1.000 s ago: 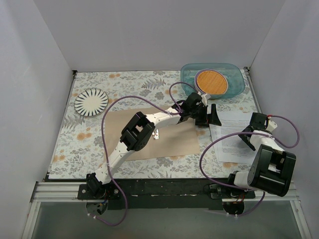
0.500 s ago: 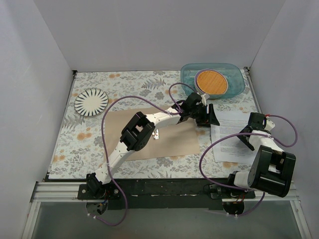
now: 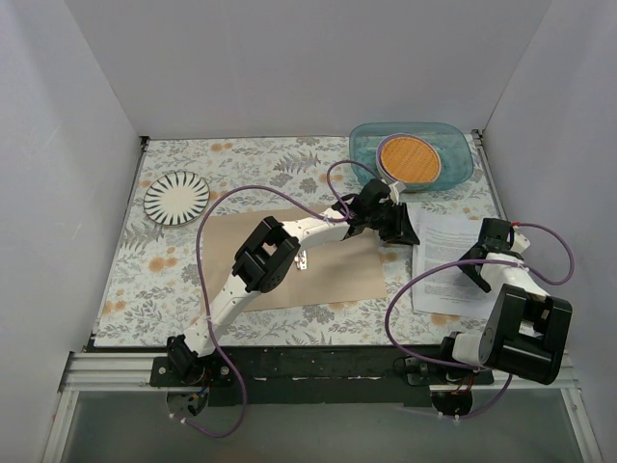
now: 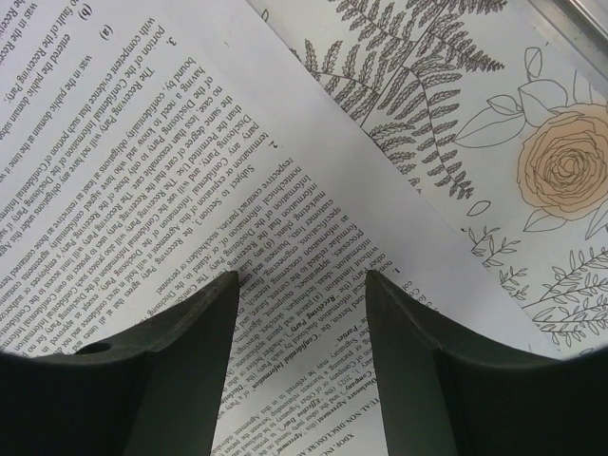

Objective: Put the files into the folder

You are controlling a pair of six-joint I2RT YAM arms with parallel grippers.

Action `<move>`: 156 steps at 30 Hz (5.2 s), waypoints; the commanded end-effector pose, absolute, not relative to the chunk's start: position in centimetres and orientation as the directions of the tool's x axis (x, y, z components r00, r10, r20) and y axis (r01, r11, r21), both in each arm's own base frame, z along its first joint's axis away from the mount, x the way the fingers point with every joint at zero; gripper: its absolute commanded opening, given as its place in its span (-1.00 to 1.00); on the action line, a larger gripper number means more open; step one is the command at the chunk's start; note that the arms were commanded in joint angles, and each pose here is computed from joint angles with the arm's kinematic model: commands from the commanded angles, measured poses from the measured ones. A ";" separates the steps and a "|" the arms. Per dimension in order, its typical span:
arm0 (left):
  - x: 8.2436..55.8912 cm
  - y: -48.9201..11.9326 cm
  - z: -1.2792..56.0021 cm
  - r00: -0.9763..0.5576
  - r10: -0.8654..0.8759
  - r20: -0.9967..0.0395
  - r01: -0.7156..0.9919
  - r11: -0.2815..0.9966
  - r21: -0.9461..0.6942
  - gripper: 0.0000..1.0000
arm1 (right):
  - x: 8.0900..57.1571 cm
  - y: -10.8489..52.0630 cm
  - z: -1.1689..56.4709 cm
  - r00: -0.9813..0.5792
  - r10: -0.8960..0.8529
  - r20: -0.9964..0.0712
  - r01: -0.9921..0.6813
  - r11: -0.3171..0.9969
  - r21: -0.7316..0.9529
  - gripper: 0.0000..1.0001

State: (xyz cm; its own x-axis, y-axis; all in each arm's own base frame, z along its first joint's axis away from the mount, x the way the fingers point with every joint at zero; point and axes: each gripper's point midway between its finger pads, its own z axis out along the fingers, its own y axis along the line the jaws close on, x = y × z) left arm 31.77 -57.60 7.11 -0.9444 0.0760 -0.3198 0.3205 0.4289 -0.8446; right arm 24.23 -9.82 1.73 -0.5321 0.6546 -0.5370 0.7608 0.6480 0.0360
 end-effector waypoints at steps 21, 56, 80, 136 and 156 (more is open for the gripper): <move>32.3 -53.2 24.3 -0.708 0.070 -0.703 0.662 0.414 -0.625 -1.00 | 21.7 -7.6 1.1 -0.552 0.710 -0.437 0.774 0.631 0.049 0.32; 19.0 -34.2 48.5 -0.002 0.110 -0.994 0.961 0.276 0.029 -1.00 | 26.9 9.6 27.7 -0.232 0.403 -0.885 -0.673 0.591 0.445 0.73; 17.8 -31.2 47.8 -0.039 0.136 -0.990 0.943 0.334 0.009 -1.00 | 17.6 13.5 37.2 -0.072 0.455 -0.888 -0.941 0.265 0.212 0.73; 38.3 -4.7 23.0 -0.625 0.130 -0.770 0.366 0.920 -0.142 0.66 | 28.6 22.8 35.0 -0.221 0.194 -0.956 -0.840 0.460 0.288 -0.97; 43.4 -13.9 8.8 -0.757 0.162 -0.633 0.412 0.870 -0.270 0.40 | 26.3 22.3 33.5 -0.245 0.170 -0.955 -0.819 0.490 0.297 -0.97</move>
State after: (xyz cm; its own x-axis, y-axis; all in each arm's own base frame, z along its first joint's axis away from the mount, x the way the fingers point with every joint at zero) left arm 40.15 -9.98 6.99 -0.8362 0.1238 -0.5342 0.3337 0.8879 -0.3166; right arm 27.42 22.44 32.77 -0.2801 0.1630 -0.9460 -0.8078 0.4924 0.3240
